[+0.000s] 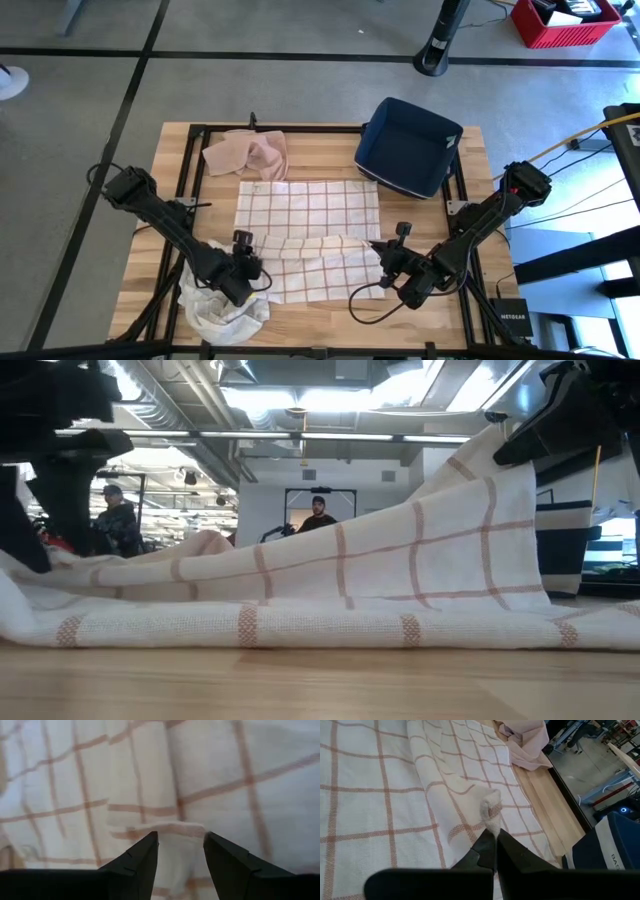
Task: Fold towel
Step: Fold the white with red-stripe towel
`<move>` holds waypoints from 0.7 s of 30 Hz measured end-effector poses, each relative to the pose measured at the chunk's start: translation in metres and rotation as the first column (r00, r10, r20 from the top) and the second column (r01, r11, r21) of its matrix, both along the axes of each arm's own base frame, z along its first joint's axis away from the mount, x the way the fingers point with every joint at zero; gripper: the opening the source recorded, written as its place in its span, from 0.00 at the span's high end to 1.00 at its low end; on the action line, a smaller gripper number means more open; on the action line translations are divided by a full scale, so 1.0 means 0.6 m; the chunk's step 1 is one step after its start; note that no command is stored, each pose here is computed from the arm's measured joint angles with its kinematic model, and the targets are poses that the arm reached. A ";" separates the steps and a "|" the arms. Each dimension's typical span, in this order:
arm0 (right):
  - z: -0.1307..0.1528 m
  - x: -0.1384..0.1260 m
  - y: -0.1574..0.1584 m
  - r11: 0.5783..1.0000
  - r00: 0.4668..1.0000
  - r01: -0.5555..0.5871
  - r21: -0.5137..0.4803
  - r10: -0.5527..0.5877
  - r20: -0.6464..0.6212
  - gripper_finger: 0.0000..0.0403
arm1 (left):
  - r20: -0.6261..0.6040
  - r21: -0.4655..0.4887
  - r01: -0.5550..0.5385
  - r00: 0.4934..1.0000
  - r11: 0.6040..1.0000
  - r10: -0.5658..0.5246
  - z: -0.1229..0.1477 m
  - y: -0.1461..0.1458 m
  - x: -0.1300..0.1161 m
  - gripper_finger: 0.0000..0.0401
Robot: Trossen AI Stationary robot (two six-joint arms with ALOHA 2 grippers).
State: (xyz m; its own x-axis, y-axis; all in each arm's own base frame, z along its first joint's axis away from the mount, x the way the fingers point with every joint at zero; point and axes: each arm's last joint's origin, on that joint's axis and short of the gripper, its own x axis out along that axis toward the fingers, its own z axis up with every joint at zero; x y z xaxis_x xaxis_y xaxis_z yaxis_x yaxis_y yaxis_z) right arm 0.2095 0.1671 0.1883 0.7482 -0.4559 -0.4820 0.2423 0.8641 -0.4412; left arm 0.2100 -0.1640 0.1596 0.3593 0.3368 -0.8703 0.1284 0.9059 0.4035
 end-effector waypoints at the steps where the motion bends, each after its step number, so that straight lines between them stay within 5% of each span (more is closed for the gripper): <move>1: 0.000 0.000 0.000 1.000 1.000 0.000 0.000 0.000 0.000 0.98 | 0.013 0.014 -0.007 1.000 1.000 0.007 0.000 0.001 0.001 0.62; 9: 0.000 0.000 0.000 1.000 1.000 0.000 0.000 0.000 0.001 0.98 | 0.075 0.001 -0.090 0.993 0.996 0.090 0.003 0.004 0.002 0.66; 16: 0.000 0.000 0.000 1.000 1.000 0.000 0.000 0.000 0.000 0.98 | 0.079 -0.004 -0.165 0.983 0.986 0.165 0.007 0.009 0.001 0.88; 21: 0.000 0.000 0.000 1.000 1.000 0.002 -0.003 -0.002 0.004 0.98 | 0.115 0.119 -0.287 0.955 0.950 0.274 0.043 0.017 -0.009 0.97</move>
State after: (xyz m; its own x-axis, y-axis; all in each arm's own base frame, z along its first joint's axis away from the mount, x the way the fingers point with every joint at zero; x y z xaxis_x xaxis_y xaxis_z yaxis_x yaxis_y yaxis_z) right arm 0.2095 0.1671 0.1884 0.7489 -0.4592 -0.4777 0.2458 0.8620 -0.4433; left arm 0.2047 -0.1535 0.1856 0.3135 0.5463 -0.7767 -0.1687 0.8370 0.5206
